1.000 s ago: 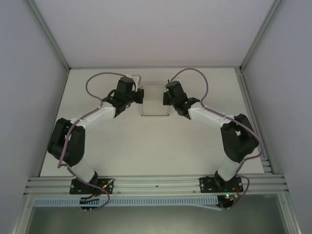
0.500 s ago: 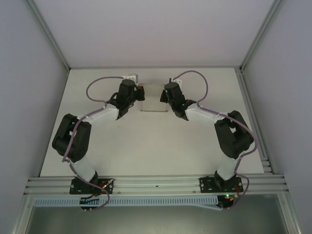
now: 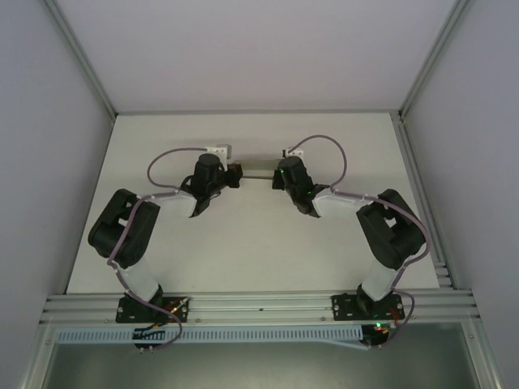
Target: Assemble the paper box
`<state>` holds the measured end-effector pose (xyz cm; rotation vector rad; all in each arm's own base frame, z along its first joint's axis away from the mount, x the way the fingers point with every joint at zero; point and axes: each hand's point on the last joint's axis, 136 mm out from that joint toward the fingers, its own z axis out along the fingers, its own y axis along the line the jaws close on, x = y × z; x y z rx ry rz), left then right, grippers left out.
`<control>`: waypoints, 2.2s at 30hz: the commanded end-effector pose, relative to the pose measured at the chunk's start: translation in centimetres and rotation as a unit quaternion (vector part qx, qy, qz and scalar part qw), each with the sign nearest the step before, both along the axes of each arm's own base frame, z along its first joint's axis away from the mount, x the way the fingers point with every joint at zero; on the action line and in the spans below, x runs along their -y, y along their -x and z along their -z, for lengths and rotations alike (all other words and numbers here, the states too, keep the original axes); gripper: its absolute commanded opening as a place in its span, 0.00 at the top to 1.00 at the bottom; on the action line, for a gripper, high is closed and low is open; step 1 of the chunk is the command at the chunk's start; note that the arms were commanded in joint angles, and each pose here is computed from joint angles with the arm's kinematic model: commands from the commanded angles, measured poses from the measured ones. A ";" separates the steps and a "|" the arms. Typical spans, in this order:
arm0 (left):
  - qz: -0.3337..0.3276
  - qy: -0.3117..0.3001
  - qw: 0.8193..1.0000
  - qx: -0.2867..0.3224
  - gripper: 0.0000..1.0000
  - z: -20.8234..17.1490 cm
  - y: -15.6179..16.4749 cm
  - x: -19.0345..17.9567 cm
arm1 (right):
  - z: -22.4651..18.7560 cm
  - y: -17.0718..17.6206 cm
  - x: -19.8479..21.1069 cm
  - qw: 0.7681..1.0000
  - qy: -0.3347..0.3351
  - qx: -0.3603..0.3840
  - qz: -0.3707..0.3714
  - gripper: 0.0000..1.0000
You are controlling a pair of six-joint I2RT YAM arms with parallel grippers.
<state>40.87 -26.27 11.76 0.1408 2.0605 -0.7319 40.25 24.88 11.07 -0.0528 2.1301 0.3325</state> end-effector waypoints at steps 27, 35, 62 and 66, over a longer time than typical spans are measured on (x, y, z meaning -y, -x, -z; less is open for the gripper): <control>0.083 -0.062 0.994 -0.042 0.14 0.0 8.3 -0.2 | -0.9 7.1 -1.5 0.995 0.020 0.016 -0.095 0.58; 0.077 -0.077 0.994 -0.033 0.00 -2.2 9.0 -1.1 | -1.8 9.5 -1.5 0.989 0.020 0.018 -0.147 0.33; 0.026 -0.099 0.988 -0.114 0.00 -3.4 -0.1 -2.6 | -3.7 0.9 0.9 0.995 0.018 -0.094 -0.028 0.00; 0.090 -0.058 0.984 -0.141 0.01 -0.7 1.7 -1.4 | -1.1 1.6 0.7 0.992 0.009 -0.121 -0.041 0.00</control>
